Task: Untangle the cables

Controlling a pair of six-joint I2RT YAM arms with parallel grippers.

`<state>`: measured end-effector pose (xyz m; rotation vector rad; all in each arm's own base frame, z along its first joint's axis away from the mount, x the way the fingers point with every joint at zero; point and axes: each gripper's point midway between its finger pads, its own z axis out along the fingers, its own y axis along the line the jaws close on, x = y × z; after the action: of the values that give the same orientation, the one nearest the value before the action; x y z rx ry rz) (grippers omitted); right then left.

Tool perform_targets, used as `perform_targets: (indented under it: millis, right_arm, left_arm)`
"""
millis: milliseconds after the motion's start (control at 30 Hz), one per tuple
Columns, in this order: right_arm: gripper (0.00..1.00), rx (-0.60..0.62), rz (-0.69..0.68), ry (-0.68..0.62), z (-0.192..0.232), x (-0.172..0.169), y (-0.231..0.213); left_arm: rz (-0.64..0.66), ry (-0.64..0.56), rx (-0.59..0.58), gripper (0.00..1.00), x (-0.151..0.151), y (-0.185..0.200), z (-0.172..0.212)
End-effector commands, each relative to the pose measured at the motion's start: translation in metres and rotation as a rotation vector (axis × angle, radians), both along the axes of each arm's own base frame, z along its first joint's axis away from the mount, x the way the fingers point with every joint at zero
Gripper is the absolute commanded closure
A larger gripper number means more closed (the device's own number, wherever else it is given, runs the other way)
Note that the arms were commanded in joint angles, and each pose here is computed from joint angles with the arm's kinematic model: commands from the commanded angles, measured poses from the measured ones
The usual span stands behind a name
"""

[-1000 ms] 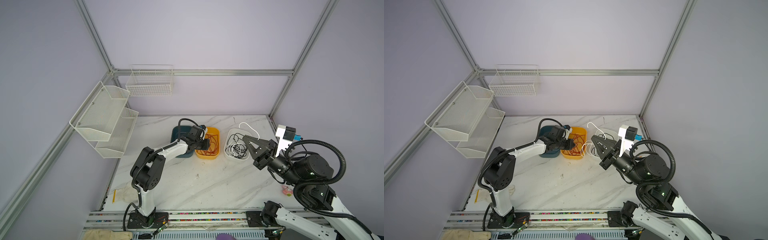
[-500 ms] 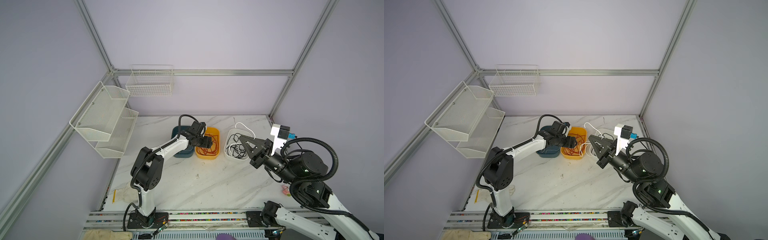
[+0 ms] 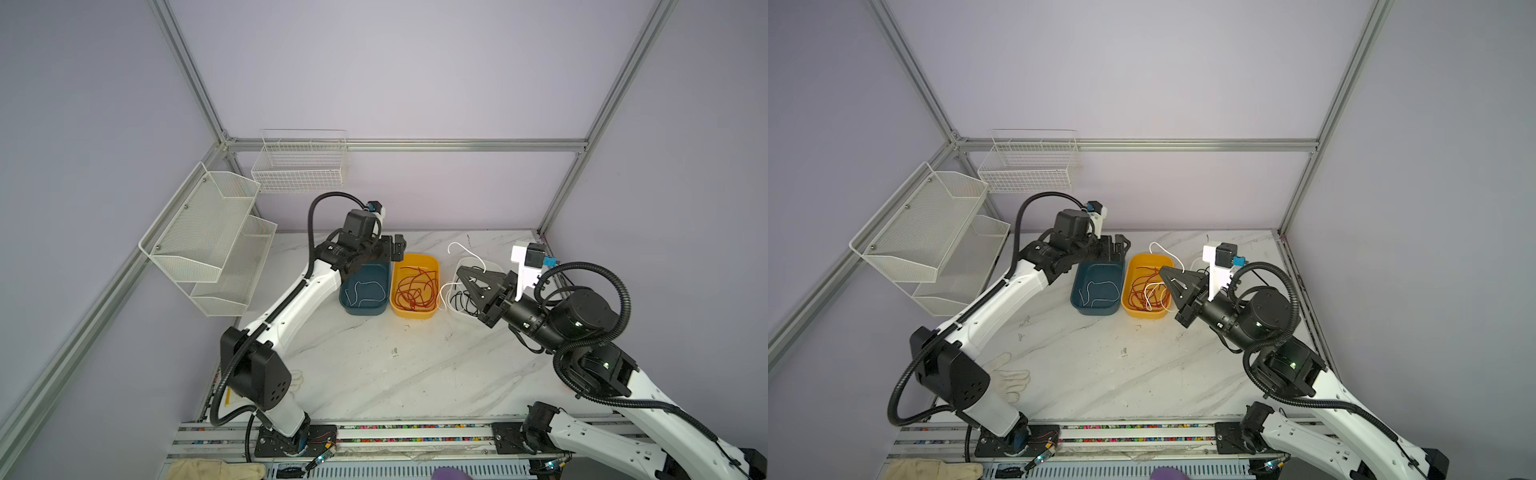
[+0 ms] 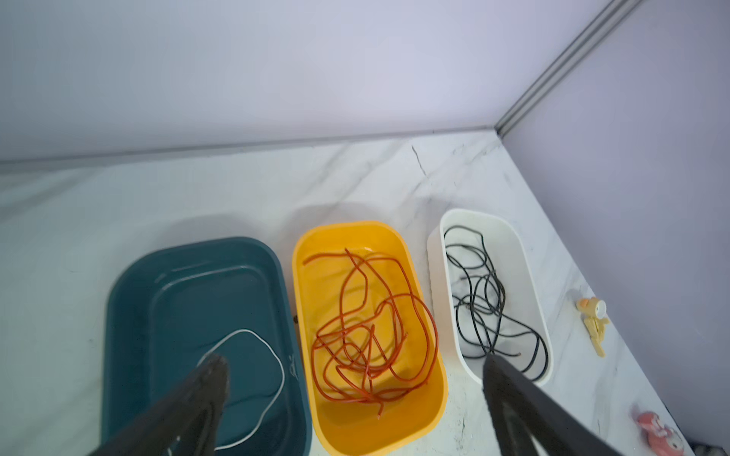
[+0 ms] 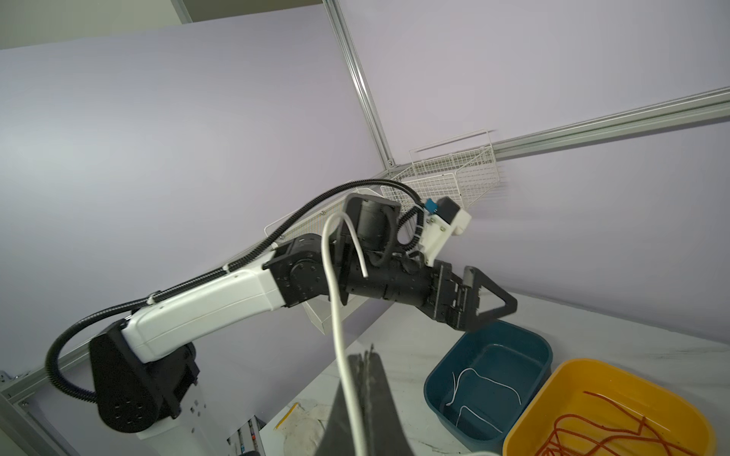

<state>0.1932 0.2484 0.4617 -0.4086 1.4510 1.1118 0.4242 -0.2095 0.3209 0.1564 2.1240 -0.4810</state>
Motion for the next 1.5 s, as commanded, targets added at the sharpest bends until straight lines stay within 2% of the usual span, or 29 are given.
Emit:
perform_targets:
  millis: [0, 233, 400, 533, 767, 900, 1000, 1167, 1300, 1367, 1467]
  right_arm:
    - [1.0, 0.004, 0.085, 0.0, -0.012, 0.011, 0.036]
    - [1.0, -0.063, 0.159, 0.043, -0.051, 0.061, 0.113]
    - [1.0, -0.159, 0.143, 0.109, -0.114, 0.115, 0.166]
    - [1.0, -0.185, 0.149, 0.166, -0.16, 0.149, 0.19]
    - [1.0, -0.175, 0.046, 0.276, -0.224, 0.217, 0.188]
    - [1.0, -0.294, 0.012, 0.355, -0.272, 0.233, 0.199]
    - [1.0, -0.338, -0.018, 0.376, -0.284, 0.235, 0.195]
    - [0.77, -0.503, -0.132, 0.443, -0.304, 0.242, 0.174]
    - [0.6, -0.539, -0.135, 0.423, -0.29, 0.231, 0.163]
    - [0.55, -0.55, -0.126, 0.402, -0.278, 0.224, 0.16]
    - [0.54, -0.557, -0.139, 0.365, -0.249, 0.216, 0.149]
  left_arm:
    - [0.128, -0.12, -0.039, 0.0, -0.032, 0.052, 0.038]
    - [0.29, -0.155, 0.007, 0.0, -0.103, 0.121, 0.024]
    - [0.396, -0.182, 0.026, 0.0, -0.15, 0.159, 0.004]
    - [0.455, -0.201, 0.015, 0.0, -0.178, 0.178, -0.011]
    - [0.476, -0.158, 0.027, 0.0, -0.195, 0.188, -0.044]
    - [0.472, -0.145, 0.031, 0.0, -0.194, 0.186, -0.047]
    - [0.471, -0.137, 0.039, 0.0, -0.191, 0.186, -0.05]
    - [0.457, -0.132, 0.049, 0.0, -0.186, 0.182, -0.05]
    - [0.453, -0.121, 0.061, 0.0, -0.182, 0.18, -0.051]
    - [0.452, -0.114, 0.068, 0.0, -0.181, 0.18, -0.053]
    - [0.459, -0.104, 0.076, 0.0, -0.177, 0.18, -0.054]
